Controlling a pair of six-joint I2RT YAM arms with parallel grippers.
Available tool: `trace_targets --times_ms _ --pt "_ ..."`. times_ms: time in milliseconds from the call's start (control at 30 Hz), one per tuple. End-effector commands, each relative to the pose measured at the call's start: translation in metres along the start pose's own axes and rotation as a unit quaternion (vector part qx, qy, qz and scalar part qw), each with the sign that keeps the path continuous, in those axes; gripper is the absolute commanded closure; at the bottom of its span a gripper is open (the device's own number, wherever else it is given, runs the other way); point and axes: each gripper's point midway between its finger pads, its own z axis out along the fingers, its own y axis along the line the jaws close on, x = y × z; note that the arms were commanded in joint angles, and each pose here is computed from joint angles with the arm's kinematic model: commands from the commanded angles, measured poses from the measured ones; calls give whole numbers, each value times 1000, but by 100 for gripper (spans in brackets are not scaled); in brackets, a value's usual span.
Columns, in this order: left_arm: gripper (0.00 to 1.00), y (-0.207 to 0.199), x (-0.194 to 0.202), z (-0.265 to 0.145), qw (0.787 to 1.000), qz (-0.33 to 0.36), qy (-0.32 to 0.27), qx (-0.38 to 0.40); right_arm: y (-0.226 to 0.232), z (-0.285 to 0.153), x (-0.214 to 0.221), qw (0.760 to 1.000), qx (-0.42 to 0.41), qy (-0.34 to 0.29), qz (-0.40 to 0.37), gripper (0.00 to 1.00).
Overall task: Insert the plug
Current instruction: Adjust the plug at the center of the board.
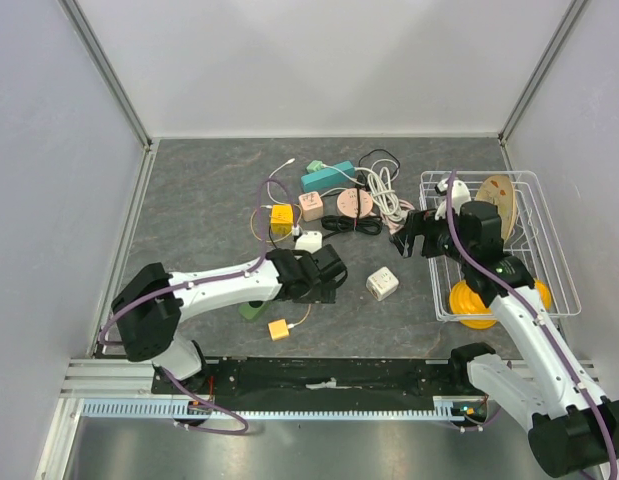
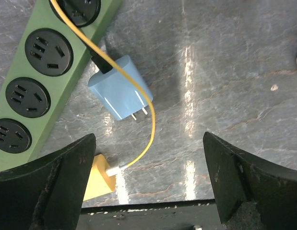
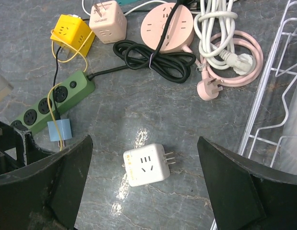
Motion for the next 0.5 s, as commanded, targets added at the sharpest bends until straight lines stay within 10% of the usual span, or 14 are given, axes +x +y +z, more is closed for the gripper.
trace_targets --times_ms 0,467 --pt "1 3 -22 2 996 -53 -50 -53 -1 -1 2 1000 1 -5 -13 2" --pt "14 8 -10 42 988 -72 -48 -126 2 4 11 999 -3 5 -34 2"
